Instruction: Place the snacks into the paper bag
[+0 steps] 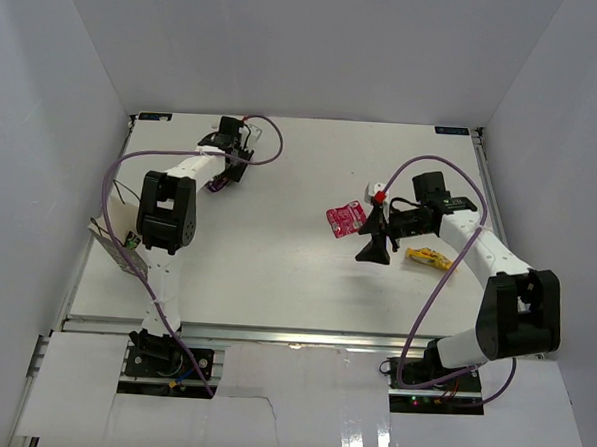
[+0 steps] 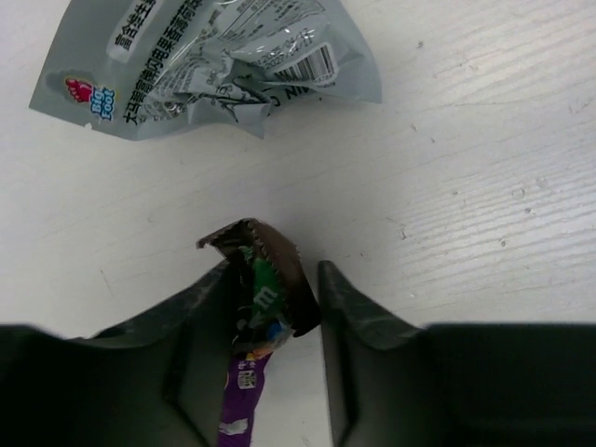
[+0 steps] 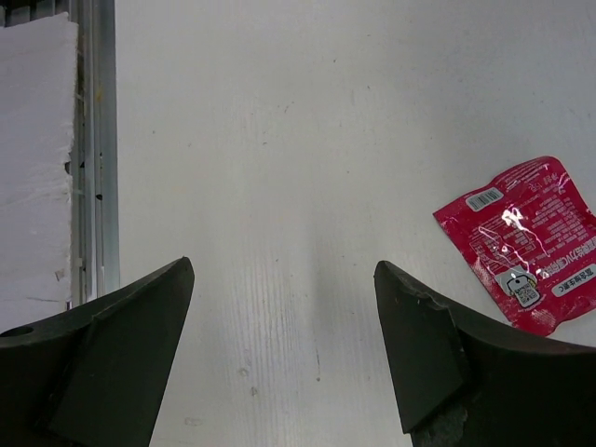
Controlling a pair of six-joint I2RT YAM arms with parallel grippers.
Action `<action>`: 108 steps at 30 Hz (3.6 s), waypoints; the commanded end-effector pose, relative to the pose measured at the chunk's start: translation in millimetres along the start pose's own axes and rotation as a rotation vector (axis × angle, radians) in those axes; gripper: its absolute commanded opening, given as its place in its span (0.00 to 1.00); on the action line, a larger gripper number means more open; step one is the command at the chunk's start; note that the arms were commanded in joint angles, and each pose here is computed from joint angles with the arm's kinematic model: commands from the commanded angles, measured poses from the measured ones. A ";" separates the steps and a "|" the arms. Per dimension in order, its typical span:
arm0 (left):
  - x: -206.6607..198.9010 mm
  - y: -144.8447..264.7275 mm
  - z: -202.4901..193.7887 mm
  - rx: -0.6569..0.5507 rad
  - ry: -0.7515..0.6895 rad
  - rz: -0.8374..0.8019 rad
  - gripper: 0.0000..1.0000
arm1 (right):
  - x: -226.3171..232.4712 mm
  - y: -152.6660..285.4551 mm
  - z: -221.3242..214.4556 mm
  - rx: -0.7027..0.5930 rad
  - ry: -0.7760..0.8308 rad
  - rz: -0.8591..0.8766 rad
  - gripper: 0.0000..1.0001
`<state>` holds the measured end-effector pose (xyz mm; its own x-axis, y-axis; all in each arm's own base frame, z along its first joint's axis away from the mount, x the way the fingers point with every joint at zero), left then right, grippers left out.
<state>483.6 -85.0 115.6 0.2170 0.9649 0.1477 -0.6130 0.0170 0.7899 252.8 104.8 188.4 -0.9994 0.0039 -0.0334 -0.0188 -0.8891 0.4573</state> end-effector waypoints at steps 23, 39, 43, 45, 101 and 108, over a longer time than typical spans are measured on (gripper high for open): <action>19.8 352.6 -45.0 -0.583 0.553 -0.242 0.23 | -5.7 -0.1 7.9 -0.071 0.008 0.026 0.84; 51.7 381.0 -98.0 -0.637 0.754 0.138 0.25 | 1.8 1.2 6.4 -0.079 0.046 0.028 0.84; 61.5 376.2 -102.3 -0.650 0.744 0.203 0.26 | 6.9 2.0 4.1 -0.080 0.043 0.027 0.84; 63.1 373.5 -102.7 -0.647 0.737 0.213 0.26 | 7.6 2.5 3.6 -0.080 0.043 0.026 0.84; 16.4 385.8 -61.1 -0.781 0.631 -0.655 0.98 | -106.2 -33.7 -27.8 0.291 -0.759 -0.672 0.90; 11.9 391.1 -63.7 -0.780 0.668 -0.707 0.98 | -138.1 -67.4 -27.1 0.317 -0.729 -0.709 0.90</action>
<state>207.5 -46.2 378.2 0.3408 0.6691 -0.6604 -0.8781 0.4775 0.0308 373.2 138.0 133.3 -0.5666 0.8106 0.1481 -0.4367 -0.4478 0.7802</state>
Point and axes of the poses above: each gripper's point midway between its finger pads, its own y axis back along the fingers, its own x axis along the line the jaws close on, z = x × y, the point moved 10 cm from there along y, back along the fingers, and after that the axes turned 11 degrees about y, right-handed, at the moved point
